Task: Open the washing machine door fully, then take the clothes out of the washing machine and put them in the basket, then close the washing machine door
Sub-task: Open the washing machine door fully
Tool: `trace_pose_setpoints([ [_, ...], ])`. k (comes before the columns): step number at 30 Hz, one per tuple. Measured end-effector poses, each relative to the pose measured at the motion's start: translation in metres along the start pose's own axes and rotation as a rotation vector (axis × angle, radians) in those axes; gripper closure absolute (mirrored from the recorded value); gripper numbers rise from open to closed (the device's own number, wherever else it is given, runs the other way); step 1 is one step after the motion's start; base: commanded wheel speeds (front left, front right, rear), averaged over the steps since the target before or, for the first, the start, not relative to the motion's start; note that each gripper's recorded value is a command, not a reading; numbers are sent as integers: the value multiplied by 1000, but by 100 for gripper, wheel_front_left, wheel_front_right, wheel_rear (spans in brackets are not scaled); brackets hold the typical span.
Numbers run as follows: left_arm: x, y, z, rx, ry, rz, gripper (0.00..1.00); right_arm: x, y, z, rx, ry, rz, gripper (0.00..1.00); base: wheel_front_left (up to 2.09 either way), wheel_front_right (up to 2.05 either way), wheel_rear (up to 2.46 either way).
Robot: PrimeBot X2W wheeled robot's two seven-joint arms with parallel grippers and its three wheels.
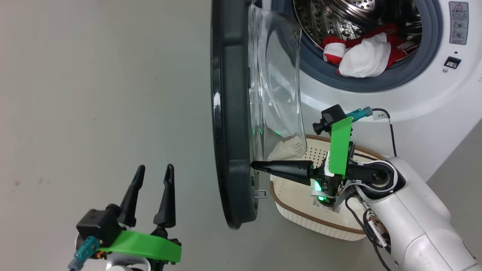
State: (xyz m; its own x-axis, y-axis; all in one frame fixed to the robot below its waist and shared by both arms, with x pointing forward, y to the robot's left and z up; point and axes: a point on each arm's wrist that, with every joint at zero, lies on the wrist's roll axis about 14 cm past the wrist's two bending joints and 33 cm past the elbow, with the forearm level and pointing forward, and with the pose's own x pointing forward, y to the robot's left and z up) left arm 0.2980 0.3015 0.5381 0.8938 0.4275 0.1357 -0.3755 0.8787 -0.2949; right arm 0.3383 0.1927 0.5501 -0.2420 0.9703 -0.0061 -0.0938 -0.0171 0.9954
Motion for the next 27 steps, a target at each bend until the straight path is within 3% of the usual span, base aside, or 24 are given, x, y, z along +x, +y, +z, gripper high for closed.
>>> trace_pose_setpoints([
  [10,0,3,2,-1,-7,16,0,8,2,-4,-2,32,5,100,0,0,0],
  [15,-1,2,2,-7,-7,12,0,6,-1,3,-20,-25,-25,100,0,0,0],
  [17,-2,2,-1,-9,1,13,0,3,0,9,-42,-64,-42,58,0,0,0],
  [18,-2,3,-2,-11,4,13,0,0,0,13,-57,-87,-51,42,0,0,0],
  [19,-3,2,-2,-12,6,12,0,-2,2,17,-77,-113,-59,0,0,0,0],
  [27,-5,0,-7,-25,20,-4,0,-46,-5,50,-257,-410,-185,0,0,0,0],
])
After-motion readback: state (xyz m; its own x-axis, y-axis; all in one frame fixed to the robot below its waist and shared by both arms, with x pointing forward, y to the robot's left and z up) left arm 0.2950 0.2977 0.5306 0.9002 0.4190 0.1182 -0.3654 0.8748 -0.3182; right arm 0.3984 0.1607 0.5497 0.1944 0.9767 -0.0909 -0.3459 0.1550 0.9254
